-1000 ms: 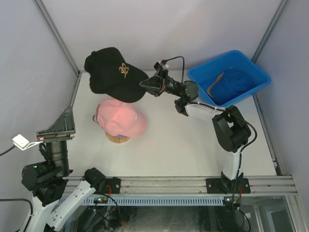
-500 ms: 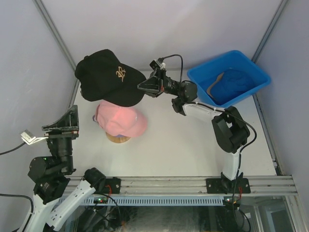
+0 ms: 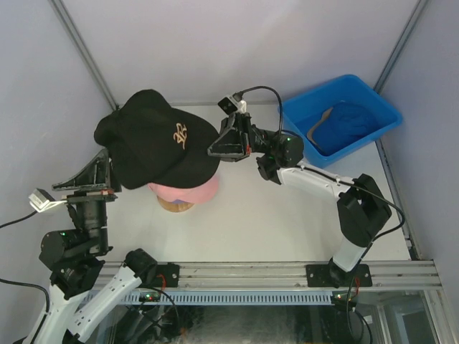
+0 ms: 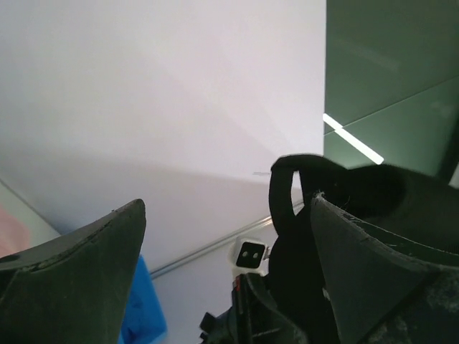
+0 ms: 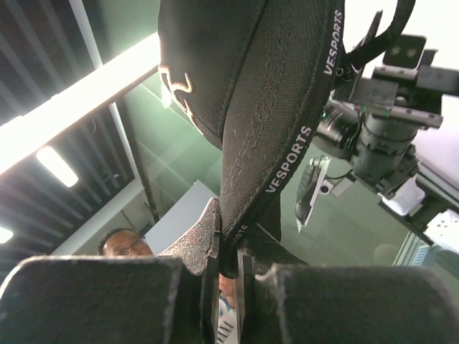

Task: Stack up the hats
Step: Stack the hat on the hat.

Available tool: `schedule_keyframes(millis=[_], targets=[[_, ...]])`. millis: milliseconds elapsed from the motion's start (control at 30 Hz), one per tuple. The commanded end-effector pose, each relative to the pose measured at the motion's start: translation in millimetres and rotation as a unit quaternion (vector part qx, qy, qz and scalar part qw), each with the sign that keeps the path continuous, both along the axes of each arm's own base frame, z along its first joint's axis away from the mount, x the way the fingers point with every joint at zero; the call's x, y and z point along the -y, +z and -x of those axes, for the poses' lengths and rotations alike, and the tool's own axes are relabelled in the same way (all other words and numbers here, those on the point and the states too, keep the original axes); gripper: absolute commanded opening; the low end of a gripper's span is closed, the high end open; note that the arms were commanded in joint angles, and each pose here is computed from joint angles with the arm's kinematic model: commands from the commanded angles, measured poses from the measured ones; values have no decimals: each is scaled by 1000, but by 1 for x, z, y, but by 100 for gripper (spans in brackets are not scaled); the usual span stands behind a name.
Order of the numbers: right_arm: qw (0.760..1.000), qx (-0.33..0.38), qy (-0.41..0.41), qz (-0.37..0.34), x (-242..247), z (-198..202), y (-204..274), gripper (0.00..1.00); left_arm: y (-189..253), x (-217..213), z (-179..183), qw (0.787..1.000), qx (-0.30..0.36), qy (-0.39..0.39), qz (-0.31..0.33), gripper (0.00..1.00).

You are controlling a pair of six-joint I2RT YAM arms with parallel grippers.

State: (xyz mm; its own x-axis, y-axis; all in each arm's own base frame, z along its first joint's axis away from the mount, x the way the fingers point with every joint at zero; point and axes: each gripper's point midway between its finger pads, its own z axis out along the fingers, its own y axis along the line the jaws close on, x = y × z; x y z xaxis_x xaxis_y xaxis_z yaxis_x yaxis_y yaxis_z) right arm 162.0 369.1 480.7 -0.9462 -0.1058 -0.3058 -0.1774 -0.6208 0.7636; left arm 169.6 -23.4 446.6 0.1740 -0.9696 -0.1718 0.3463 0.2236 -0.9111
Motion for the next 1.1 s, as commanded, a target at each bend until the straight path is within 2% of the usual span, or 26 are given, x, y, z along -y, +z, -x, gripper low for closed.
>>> schedule_keyframes(millis=[0, 100, 300, 433, 533, 600, 700, 867, 1067], targets=[[997, -50, 64, -10, 19, 29, 20, 0, 32, -4, 12, 996, 54, -25, 69, 100], [996, -47, 69, -11, 19, 38, 20, 0, 39, -5, 17, 991, 79, -38, 99, 100], [996, -44, 69, -19, 21, 42, 24, 0, 51, 9, 25, 984, 110, -88, 108, 99], [997, -41, 70, -20, 23, 44, 25, 0, 48, 17, 28, 978, 124, -117, 120, 90], [996, -49, 68, -11, 21, 42, 17, 0, 44, 18, 30, 972, 138, -129, 137, 73], [996, -52, 66, -7, 20, 40, 14, 0, 42, 17, 31, 970, 143, -131, 144, 57], [997, -54, 62, -2, 20, 38, 9, 0, 41, 17, 32, 971, 144, -130, 140, 40], [998, -54, 41, 9, 26, 23, 0, 0, 35, 7, 30, 979, 125, -98, 127, 2], [998, -55, -8, 41, 38, -20, -22, 0, 24, -10, 24, 995, 64, -31, 76, 0]])
